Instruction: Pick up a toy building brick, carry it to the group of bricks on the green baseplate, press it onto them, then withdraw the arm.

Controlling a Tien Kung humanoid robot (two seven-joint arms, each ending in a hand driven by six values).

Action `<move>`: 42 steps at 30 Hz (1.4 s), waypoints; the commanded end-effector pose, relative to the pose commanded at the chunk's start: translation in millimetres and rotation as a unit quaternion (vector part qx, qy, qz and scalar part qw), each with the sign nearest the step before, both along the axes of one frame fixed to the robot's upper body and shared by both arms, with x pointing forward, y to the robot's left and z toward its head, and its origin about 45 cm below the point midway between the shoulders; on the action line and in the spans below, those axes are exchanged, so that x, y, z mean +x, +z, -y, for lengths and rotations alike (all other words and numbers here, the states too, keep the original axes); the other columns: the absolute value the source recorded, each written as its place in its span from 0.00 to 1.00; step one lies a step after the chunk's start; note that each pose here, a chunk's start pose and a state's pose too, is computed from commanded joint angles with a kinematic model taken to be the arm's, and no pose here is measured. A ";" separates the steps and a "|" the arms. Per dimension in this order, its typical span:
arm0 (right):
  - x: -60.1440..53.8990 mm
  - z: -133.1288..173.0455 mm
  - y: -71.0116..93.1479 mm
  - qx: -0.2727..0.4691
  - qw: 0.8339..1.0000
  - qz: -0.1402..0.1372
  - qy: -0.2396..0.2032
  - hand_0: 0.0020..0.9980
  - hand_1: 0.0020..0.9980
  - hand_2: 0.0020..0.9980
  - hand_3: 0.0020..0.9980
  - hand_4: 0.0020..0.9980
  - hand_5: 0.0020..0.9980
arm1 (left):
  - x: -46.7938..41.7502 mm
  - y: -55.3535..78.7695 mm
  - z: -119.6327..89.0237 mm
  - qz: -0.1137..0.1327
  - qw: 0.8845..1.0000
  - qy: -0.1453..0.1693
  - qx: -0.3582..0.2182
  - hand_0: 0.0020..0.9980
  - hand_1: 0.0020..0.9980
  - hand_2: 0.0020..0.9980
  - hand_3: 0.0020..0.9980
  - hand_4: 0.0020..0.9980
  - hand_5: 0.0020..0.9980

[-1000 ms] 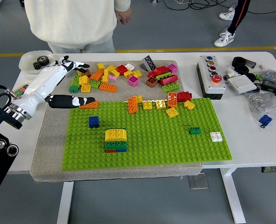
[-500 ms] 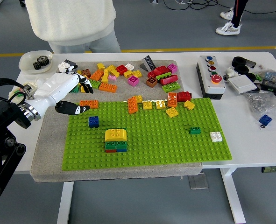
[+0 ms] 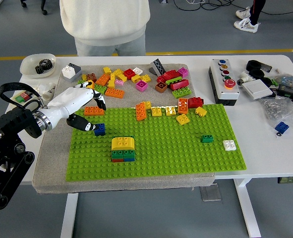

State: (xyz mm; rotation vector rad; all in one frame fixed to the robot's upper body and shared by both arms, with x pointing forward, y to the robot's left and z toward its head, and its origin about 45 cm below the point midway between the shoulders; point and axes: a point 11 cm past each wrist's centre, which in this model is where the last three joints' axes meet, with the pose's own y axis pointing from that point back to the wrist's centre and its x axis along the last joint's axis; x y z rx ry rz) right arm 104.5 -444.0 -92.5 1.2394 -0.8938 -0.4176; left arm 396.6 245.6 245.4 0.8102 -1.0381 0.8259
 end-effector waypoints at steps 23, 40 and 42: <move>0.0 0.0 0.1 0.002 1.000 -0.003 0.004 0.75 0.65 0.73 0.63 0.89 0.48 | 19.3 5.8 6.2 0.004 1.000 0.010 -0.002 1.00 0.78 0.49 0.50 0.55 0.00; 0.9 1.2 0.7 0.001 1.000 -0.001 0.001 0.75 0.65 0.73 0.63 0.89 0.48 | 18.4 -3.8 11.3 -0.042 0.999 -0.005 0.014 1.00 0.80 0.58 0.60 0.66 0.00; 1.2 1.2 0.8 0.001 1.000 0.000 0.001 0.75 0.65 0.73 0.63 0.89 0.48 | 19.0 -5.8 11.9 -0.047 0.999 -0.004 0.015 1.00 0.80 0.58 0.60 0.66 0.00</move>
